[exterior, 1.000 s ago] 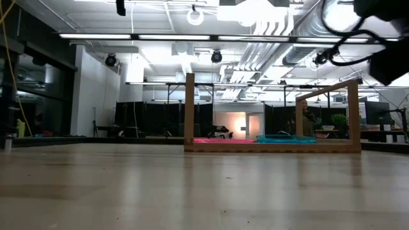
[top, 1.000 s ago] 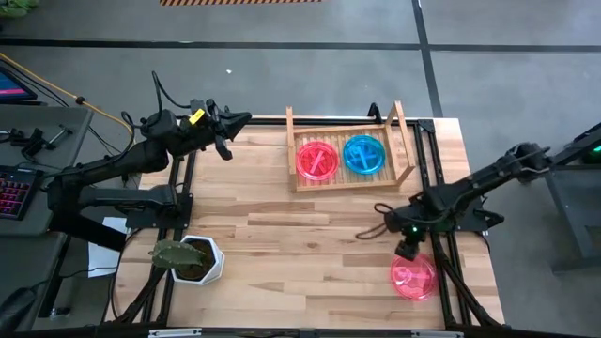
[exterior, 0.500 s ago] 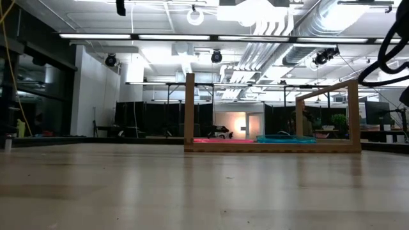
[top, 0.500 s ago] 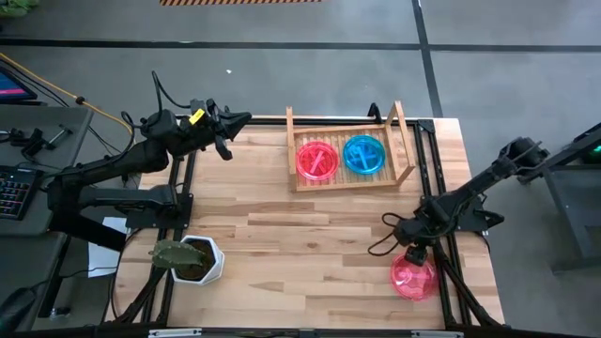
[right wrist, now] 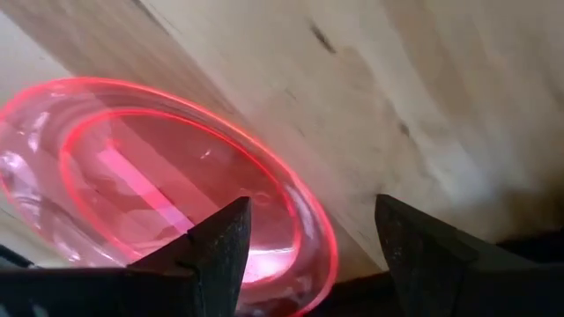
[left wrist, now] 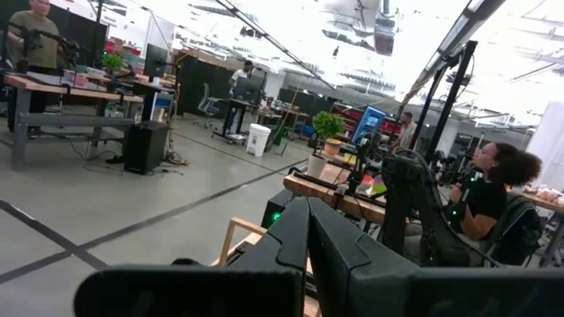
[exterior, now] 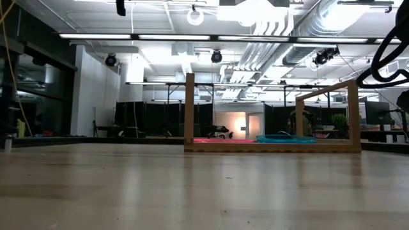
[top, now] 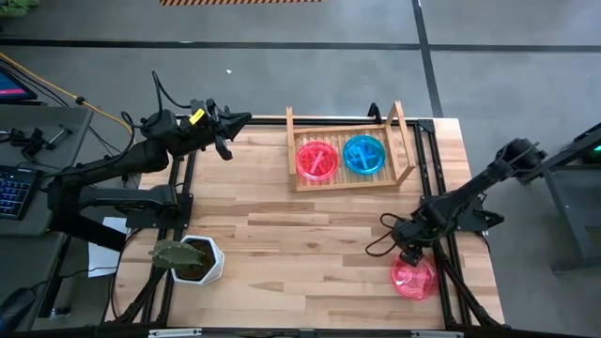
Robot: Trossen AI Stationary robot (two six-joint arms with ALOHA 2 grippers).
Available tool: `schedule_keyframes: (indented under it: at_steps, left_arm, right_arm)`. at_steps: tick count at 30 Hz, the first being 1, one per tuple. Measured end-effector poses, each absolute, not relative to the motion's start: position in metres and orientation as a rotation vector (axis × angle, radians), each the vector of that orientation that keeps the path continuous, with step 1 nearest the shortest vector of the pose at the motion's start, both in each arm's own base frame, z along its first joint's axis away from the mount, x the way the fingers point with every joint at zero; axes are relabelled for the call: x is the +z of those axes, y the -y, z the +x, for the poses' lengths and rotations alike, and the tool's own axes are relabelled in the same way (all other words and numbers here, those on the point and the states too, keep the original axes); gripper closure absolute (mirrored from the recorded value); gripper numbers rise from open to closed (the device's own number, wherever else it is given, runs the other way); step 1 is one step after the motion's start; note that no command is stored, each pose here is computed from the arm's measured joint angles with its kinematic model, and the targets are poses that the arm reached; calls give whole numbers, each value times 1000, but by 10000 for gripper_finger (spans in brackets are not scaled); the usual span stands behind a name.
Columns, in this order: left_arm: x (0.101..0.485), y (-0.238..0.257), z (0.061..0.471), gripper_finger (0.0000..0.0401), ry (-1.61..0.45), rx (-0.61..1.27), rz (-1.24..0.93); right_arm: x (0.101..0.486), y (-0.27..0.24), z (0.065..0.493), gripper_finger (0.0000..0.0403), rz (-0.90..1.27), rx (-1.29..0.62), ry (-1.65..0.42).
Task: Place and stack plates onto a shelf
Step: Stack the pink plate on top of the other pink plates on the shelf
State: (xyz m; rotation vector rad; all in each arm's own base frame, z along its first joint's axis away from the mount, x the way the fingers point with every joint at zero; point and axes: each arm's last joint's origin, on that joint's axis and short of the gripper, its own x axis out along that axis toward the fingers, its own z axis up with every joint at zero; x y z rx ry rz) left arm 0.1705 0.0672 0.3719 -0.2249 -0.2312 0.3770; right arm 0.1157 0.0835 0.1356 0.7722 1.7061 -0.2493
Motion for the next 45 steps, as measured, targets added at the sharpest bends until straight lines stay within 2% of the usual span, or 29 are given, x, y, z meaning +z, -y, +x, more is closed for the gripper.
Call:
schedule_keyframes:
  at_steps: [8, 11, 14, 19, 21, 24, 27, 35, 45]
  left_arm:
    - [372, -67, 171, 401, 231, 377, -225]
    - [372, -67, 171, 401, 230, 377, -225]
    - [372, -67, 171, 401, 230, 377, -225]
    - [372, -67, 171, 401, 231, 377, -224]
    - [372, -67, 171, 401, 228, 378, -215]
    - [372, -67, 169, 401, 219, 385, -162]
    - [377, -66, 161, 401, 242, 396, -112]
    - [393, -60, 130, 400, 347, 437, -54]
    - [392, -56, 119, 400, 333, 452, -56]
  right_arm:
    - [126, -88, 122, 179, 815, -321, -1745]
    - [126, -88, 122, 198, 829, -334, -1755]
    - [126, -87, 120, 242, 836, -358, -1768]
    - [125, -86, 117, 367, 854, -418, -1805]
    - [125, -86, 117, 392, 860, -417, -1811]
    - [125, -86, 116, 385, 868, -411, -1818]
    - [127, -87, 116, 399, 885, -382, -1812]
    - [141, -89, 122, 403, 963, -230, -1684]
    - [165, -94, 147, 403, 1100, 58, -1339]
